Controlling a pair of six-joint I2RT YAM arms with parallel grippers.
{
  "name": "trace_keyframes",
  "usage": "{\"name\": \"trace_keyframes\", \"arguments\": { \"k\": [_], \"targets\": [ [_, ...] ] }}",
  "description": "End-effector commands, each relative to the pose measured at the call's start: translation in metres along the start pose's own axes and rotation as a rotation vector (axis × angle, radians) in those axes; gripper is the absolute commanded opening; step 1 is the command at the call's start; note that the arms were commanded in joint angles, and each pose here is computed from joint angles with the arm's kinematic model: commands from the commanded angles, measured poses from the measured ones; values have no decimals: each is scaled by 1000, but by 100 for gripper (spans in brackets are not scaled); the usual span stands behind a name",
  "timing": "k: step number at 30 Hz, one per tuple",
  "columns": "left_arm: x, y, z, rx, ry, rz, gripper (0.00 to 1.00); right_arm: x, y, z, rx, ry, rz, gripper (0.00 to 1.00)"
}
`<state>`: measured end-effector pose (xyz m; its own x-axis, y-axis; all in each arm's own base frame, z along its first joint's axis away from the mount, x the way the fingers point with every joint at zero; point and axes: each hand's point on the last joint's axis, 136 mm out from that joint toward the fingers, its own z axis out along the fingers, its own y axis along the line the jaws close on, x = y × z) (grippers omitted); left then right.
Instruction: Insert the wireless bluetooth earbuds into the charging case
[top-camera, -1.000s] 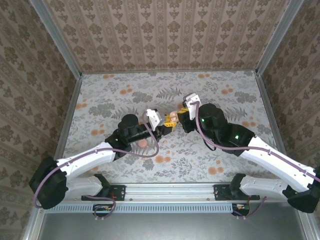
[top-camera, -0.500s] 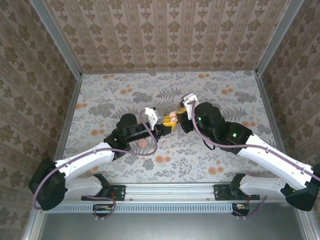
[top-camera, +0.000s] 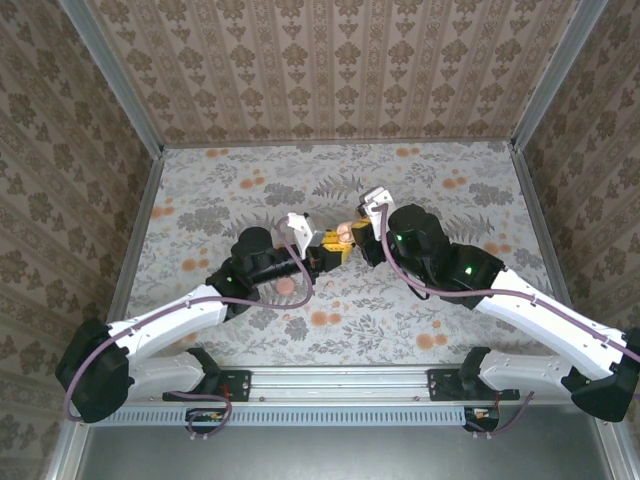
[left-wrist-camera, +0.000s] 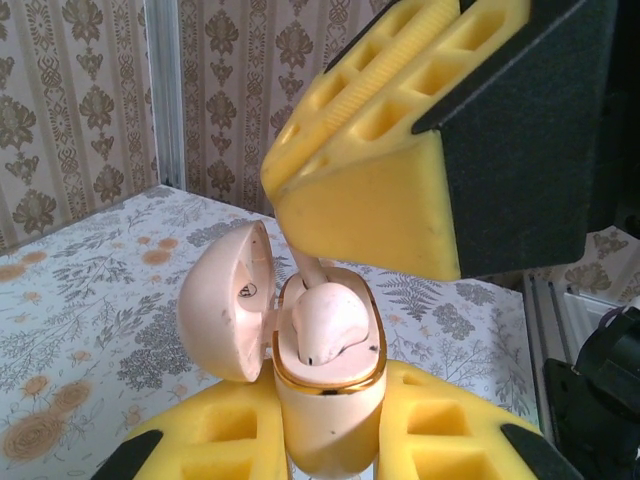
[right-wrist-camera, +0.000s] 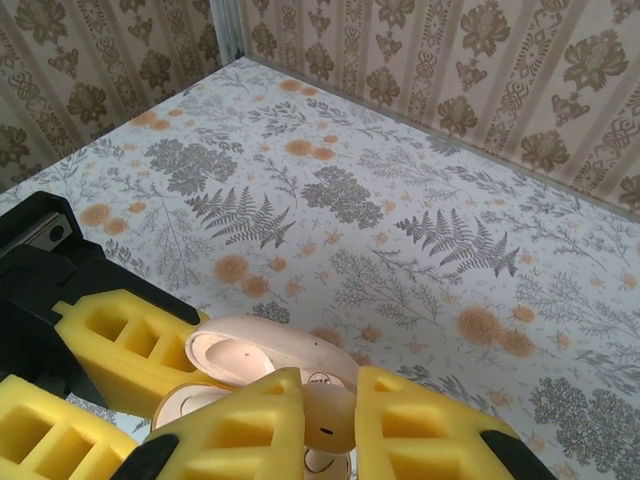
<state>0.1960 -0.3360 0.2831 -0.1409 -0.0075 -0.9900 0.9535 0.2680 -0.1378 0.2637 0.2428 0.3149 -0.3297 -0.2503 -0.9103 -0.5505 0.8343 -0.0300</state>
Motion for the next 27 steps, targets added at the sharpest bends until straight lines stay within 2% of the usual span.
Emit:
{"name": "trace_keyframes", "arguments": {
  "k": [1,12,20,27],
  "targets": [
    [-42,-6,-6,21,-128,22,0,14,7,2,-38,32,-38,14],
    [-45,0,-7,3,-141,7,0,30,22,1,-130,76,-33,15],
    [-44,0,-5,6,-139,5,0,43,34,6,-184,159,-13,18],
    [-46,-1,-7,7,-142,8,0,46,36,8,-188,186,15,18]
  ]
}}
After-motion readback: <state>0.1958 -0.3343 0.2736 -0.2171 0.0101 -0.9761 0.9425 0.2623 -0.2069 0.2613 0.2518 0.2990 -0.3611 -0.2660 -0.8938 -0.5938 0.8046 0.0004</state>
